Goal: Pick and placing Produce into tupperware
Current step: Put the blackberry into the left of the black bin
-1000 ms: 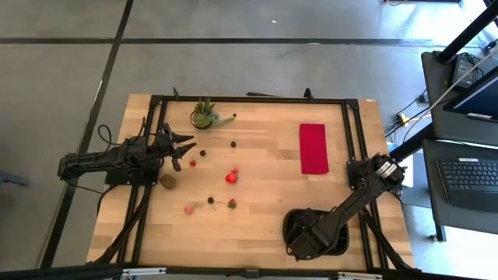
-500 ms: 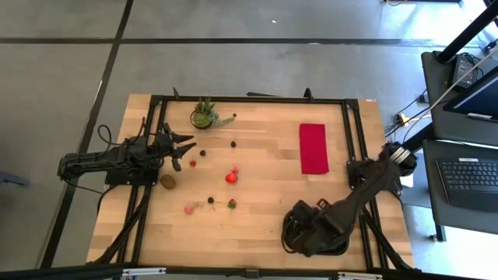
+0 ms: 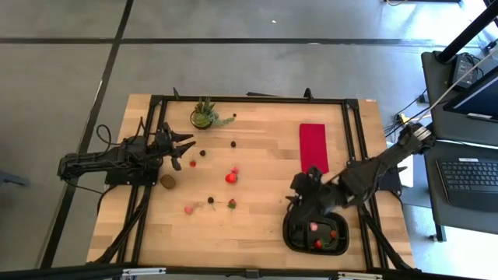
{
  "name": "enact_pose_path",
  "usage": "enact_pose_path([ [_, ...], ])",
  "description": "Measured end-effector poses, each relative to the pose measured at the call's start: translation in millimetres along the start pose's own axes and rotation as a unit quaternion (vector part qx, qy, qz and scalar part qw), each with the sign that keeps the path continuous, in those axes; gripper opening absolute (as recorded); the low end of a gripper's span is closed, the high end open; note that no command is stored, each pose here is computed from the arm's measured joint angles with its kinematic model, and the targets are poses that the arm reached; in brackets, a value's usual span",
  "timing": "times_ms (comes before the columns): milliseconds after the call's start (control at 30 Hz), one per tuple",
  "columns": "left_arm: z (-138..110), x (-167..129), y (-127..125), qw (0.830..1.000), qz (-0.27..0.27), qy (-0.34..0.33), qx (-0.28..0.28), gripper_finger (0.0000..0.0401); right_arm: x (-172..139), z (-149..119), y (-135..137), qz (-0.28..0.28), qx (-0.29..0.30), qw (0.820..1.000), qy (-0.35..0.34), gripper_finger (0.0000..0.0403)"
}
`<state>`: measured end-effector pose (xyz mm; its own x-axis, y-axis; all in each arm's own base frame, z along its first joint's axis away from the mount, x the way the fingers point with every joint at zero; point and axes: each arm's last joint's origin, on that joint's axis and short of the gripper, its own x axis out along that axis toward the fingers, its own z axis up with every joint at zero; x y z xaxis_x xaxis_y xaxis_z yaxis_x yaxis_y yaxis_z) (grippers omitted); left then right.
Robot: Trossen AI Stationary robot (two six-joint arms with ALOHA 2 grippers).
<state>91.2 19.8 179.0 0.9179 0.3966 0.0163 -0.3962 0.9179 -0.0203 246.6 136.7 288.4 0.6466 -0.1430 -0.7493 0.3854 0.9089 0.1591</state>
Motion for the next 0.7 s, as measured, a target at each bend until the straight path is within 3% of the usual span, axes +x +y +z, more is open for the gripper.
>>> enact_pose_path([
  [300,0.3,0.0,0.0,1.000,0.000,-0.001,0.000,0.0124,19.3,-21.1,-72.7,0.091,-0.031,0.988,-0.120,0.0184],
  [533,0.5,-0.1,1.5,0.999,0.026,-0.002,0.023,0.0124,25.2,-29.1,-122.7,0.119,-0.091,0.959,-0.238,0.0184],
  [700,0.7,0.0,1.5,0.999,0.027,-0.003,0.022,0.0124,33.3,-45.6,-147.3,0.182,-0.100,0.936,-0.284,0.0184],
])
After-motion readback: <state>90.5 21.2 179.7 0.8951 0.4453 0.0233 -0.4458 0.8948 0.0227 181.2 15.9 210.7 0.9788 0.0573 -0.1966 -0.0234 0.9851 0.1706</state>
